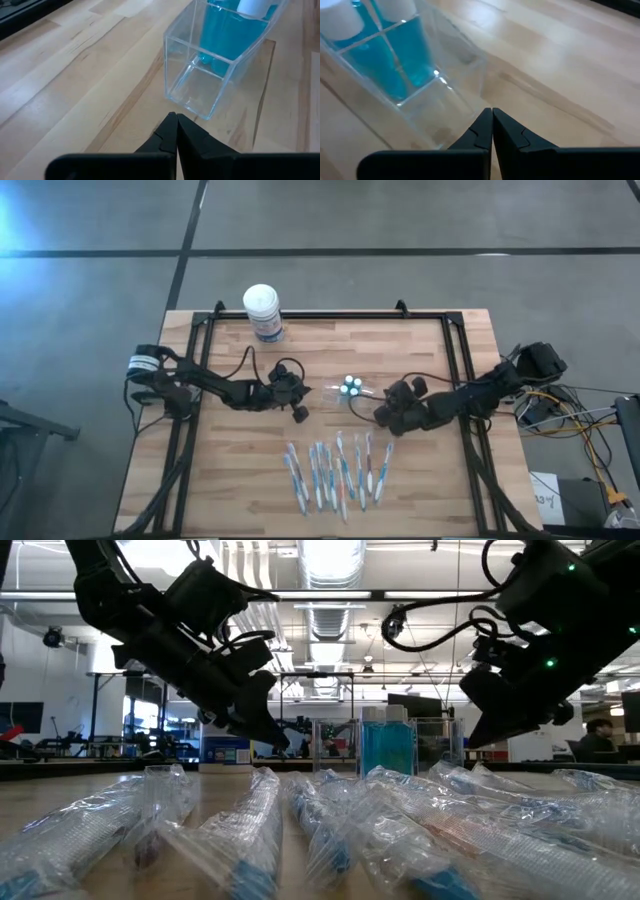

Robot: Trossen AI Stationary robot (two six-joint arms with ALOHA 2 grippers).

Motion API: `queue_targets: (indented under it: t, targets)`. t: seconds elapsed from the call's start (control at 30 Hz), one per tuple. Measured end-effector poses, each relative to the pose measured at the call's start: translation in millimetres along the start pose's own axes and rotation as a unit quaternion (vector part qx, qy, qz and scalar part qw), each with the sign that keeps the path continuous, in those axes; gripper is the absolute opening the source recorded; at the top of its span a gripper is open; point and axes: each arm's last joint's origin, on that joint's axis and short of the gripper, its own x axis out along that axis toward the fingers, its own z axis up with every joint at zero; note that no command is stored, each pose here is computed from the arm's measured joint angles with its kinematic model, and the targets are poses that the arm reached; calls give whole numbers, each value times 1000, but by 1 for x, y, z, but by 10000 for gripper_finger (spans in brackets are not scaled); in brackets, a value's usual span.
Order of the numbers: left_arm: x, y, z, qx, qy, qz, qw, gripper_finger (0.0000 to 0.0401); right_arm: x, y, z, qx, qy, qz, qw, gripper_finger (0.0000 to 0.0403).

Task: Pick & Place toothbrushing station
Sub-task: Adjust the transparent organizer

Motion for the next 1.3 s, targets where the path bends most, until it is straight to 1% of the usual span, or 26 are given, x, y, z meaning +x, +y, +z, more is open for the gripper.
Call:
queue_targets:
  t: [0.13, 0.33, 0.47, 0.67, 0.73, 1.0, 1.1, 1.17, 1.3]
  targets:
    - [0, 0, 0, 0, 1, -2, 1000, 4, 6, 3, 8, -9, 3, 24, 1000, 8]
    - [0, -1, 0, 1, 3, -9, 1000, 9, 10, 3, 12, -15, -3, 24, 1000, 8]
    - [0, -1, 0, 2, 4, -12, 1000, 4, 11, 2, 14, -28, 1, 26, 999, 8]
    - [0, -1, 0, 2, 5, -15, 1000, 9, 15, 5, 20, -59, -4, 49, 997, 8]
    - [0, -1, 0, 2, 5, -16, 1000, 9, 17, 5, 23, -58, -3, 55, 997, 8]
    - [0, -1, 0, 3, 5, -16, 1000, 5, 18, 2, 24, -58, -2, 46, 997, 8]
    - [-1, 1, -2, 6, 8, -4, 1000, 8, 18, 1, 23, -35, -7, 32, 999, 8]
    - [-5, 3, -3, 6, 6, 0, 1000, 7, 17, 0, 21, -23, -11, 20, 999, 8]
    - [-20, 12, -5, -3, -5, 12, 1000, 3, 12, -1, 16, -13, 8, 7, 1000, 8]
